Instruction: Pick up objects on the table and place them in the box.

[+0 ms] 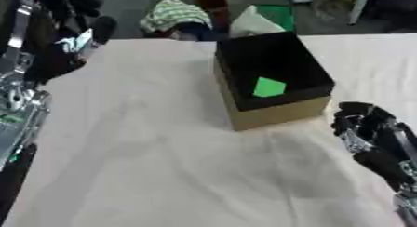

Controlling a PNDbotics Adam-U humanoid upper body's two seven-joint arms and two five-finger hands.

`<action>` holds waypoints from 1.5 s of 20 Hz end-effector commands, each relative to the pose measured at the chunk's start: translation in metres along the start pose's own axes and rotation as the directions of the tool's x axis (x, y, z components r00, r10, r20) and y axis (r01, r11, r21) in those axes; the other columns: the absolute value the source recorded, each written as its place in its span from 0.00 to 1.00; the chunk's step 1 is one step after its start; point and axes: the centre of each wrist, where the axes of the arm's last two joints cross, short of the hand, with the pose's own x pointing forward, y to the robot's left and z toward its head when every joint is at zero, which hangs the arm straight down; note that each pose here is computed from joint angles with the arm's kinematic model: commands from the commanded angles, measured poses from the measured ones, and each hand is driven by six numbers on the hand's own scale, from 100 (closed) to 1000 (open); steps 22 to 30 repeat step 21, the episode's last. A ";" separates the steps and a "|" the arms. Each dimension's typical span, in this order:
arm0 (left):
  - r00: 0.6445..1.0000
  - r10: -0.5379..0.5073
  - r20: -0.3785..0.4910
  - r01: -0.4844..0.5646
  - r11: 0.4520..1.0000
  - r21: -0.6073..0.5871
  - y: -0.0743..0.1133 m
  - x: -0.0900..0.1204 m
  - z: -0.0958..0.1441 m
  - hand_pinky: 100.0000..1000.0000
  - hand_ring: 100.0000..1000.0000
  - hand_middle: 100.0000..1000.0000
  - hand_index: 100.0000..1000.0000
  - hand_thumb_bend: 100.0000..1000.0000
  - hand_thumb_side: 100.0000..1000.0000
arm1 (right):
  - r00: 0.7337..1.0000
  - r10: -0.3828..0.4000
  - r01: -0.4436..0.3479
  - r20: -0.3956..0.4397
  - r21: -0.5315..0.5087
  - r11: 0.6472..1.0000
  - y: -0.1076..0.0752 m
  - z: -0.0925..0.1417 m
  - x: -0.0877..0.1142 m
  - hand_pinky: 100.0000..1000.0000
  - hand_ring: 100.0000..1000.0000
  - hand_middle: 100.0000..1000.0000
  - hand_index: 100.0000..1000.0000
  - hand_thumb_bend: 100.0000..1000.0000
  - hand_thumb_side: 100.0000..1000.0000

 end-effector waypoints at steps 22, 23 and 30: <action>0.986 0.063 -0.155 -0.046 0.993 0.111 -0.022 -0.042 0.054 0.58 0.56 0.54 0.68 0.52 0.53 | 1.000 0.010 -0.009 0.029 -0.032 0.999 -0.004 -0.002 0.008 0.55 0.57 0.58 0.73 0.10 0.30; 0.986 0.063 -0.155 -0.046 0.993 0.111 -0.022 -0.042 0.054 0.58 0.56 0.54 0.68 0.52 0.53 | 1.000 0.010 -0.009 0.029 -0.032 0.999 -0.004 -0.002 0.008 0.55 0.57 0.58 0.73 0.10 0.30; 0.986 0.063 -0.155 -0.046 0.993 0.111 -0.022 -0.042 0.054 0.58 0.56 0.54 0.68 0.52 0.53 | 1.000 0.010 -0.009 0.029 -0.032 0.999 -0.004 -0.002 0.008 0.55 0.57 0.58 0.73 0.10 0.30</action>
